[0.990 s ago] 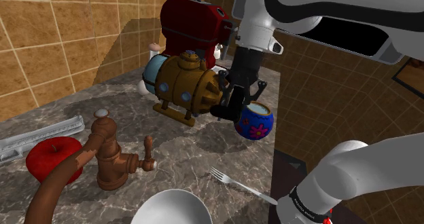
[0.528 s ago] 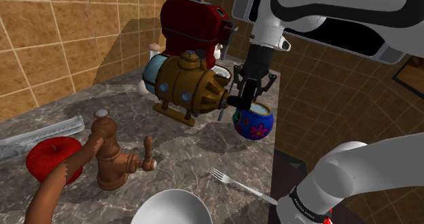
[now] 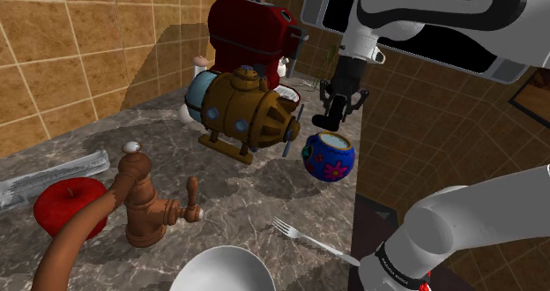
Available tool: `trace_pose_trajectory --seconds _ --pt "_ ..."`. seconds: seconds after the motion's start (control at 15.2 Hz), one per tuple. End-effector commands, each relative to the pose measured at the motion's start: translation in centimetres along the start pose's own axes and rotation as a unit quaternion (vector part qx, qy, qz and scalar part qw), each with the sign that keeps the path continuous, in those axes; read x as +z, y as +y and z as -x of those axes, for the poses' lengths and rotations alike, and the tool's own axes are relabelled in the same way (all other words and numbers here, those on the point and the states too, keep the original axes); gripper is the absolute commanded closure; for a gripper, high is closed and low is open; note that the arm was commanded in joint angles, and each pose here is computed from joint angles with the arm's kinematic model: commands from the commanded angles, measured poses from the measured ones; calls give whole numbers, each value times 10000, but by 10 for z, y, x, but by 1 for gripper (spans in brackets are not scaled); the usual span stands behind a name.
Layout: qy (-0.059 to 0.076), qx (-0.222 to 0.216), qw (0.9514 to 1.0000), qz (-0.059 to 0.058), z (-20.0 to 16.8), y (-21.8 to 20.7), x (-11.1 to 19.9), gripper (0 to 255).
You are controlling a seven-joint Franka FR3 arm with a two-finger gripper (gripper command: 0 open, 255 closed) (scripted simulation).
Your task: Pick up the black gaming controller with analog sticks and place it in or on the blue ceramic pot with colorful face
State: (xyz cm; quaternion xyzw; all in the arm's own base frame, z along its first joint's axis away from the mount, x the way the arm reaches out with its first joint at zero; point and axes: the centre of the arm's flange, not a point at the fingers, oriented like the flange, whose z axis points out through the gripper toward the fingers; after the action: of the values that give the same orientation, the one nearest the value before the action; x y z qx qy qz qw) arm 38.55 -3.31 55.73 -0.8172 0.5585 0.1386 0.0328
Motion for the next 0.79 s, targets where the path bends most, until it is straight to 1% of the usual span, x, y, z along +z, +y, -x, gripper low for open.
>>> trace_pose_trajectory --seconds 0.0,0.73 --pt "3 -6 10000 1 -8 1 5 255" --pt "3 -6 10000 1 -23 -5 59 255"
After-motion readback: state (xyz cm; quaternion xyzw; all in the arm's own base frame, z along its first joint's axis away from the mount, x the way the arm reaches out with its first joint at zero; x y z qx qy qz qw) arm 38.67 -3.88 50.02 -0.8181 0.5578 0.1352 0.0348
